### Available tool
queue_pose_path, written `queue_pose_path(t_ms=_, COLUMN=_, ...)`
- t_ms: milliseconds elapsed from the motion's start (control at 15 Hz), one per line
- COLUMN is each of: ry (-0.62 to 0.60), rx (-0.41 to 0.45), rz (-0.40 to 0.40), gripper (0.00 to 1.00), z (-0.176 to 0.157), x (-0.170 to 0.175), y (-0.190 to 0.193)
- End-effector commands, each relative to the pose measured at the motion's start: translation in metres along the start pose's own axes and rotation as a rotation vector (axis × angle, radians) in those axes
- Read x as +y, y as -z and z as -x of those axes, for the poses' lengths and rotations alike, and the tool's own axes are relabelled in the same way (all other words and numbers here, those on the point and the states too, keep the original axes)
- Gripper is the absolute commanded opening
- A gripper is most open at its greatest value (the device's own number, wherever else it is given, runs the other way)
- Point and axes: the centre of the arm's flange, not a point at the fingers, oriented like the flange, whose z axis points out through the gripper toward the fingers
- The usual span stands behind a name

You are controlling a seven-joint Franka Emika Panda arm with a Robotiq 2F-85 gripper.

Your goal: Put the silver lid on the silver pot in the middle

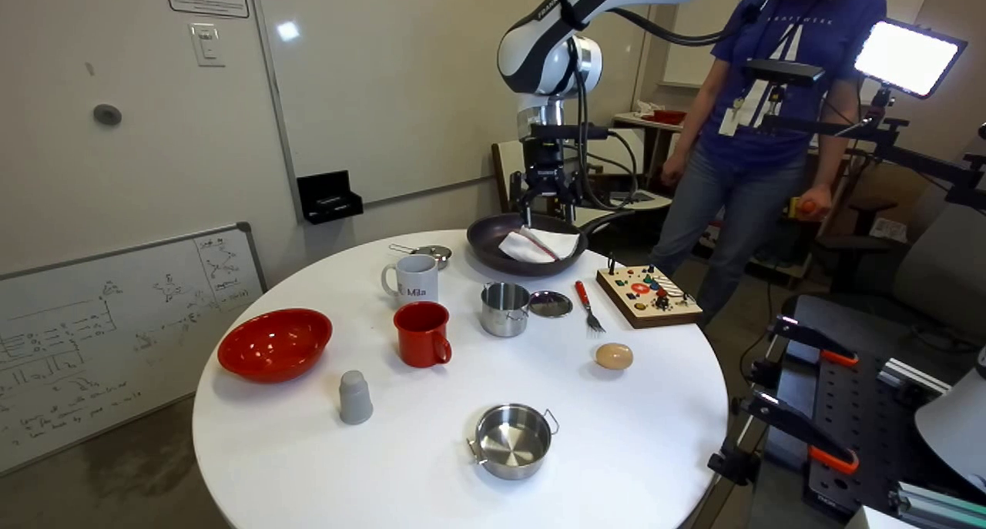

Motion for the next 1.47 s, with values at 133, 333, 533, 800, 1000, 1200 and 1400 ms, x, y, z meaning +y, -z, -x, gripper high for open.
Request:
queue_pose_path(t_ms=133, ry=-0.005, rx=-0.03, rz=0.008, gripper=1.0, z=-0.009, x=0.001, y=-0.016)
queue_pose_path(t_ms=333, ry=-0.003, rx=-0.062, rz=0.012, gripper=1.0, z=-0.011, x=0.0, y=-0.025)
queue_pose_path(t_ms=533, ry=-0.106, rx=0.017, rz=0.012, gripper=1.0, z=-0.014, x=-0.007, y=-0.024)
queue_pose_path(t_ms=800, ry=-0.27, rx=0.121, rz=0.005, gripper=1.0, z=-0.038, x=-0.003, y=-0.031)
queue_pose_path(t_ms=1000, ry=-0.357, rx=0.184, rz=0.039, gripper=1.0, z=-0.043, x=0.007, y=-0.042)
queue_pose_path(t_ms=1200, ry=-0.379, rx=0.225, rz=0.073, gripper=1.0, z=-0.051, x=0.016, y=-0.048)
queue_pose_path(t_ms=1400, ry=-0.326, rx=0.229, rz=0.092, gripper=1.0, z=-0.05, x=0.02, y=-0.05)
